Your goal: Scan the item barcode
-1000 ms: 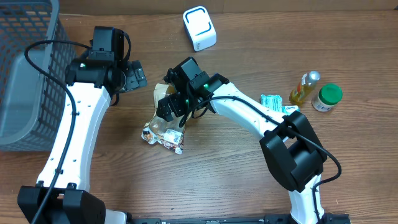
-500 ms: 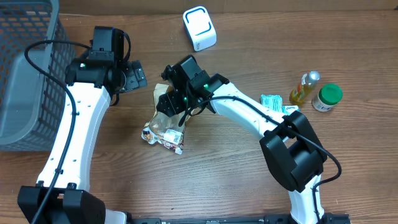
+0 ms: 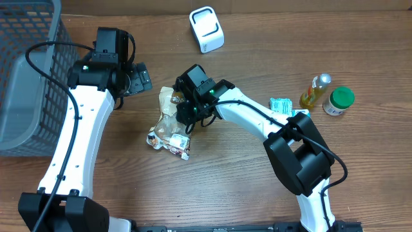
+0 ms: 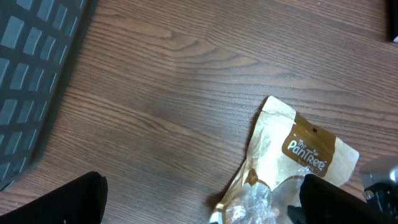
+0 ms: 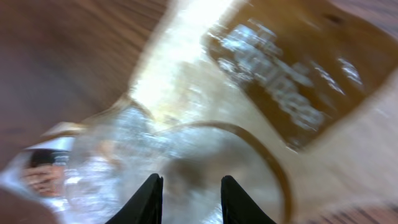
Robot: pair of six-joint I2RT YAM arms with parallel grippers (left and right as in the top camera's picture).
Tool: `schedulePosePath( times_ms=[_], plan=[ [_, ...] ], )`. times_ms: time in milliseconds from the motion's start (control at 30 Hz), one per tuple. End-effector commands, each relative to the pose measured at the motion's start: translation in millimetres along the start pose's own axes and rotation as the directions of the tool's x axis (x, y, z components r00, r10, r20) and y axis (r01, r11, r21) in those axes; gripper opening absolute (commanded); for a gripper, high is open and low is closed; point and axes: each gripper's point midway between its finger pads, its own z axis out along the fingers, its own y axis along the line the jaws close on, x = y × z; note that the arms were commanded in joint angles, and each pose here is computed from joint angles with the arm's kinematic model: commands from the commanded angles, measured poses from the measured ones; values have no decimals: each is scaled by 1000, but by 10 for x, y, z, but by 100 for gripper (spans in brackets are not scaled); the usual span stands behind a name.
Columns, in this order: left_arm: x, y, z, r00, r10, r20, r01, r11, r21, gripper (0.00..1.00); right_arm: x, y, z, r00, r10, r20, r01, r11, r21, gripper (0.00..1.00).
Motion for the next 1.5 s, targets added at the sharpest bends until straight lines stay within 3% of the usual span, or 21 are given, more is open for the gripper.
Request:
schedulePosePath(
  times_ms=[0,100,267,533,800,967,1067,1233,1467],
  plan=[
    [-25,-12,-30,1000,27,9,-27,1000,2,99,81,-408,10,998,55,0,-54,972,228,25],
    [-25,-12,-30,1000,27,9,-27,1000,2,100,182,-540,-32,990,139,-9,-129,944,302,22],
    [-25,-12,-30,1000,27,9,-27,1000,2,99,380,-569,-90,983,165,-84,-129,935,331,23],
    [-25,-12,-30,1000,27,9,-27,1000,2,100,-321,-206,-589,989,100,108,-123,963,239,20],
    [-25,-12,-30,1000,27,9,-27,1000,2,99,-571,-146,-360,979,76,190,-109,980,168,16],
    [-25,-12,-30,1000,27,9,-27,1000,2,100,-364,-376,95,988,107,112,-129,968,216,7],
    [-25,-12,-30,1000,27,9,-27,1000,2,100,-301,-520,204,989,112,99,-135,953,272,7],
    [-25,-12,-30,1000,27,9,-27,1000,2,100,-170,-765,124,983,160,94,-184,895,406,7],
    [-25,-12,-30,1000,27,9,-27,1000,2,100,491,-991,-87,924,380,-39,-292,768,570,8]
  ],
)
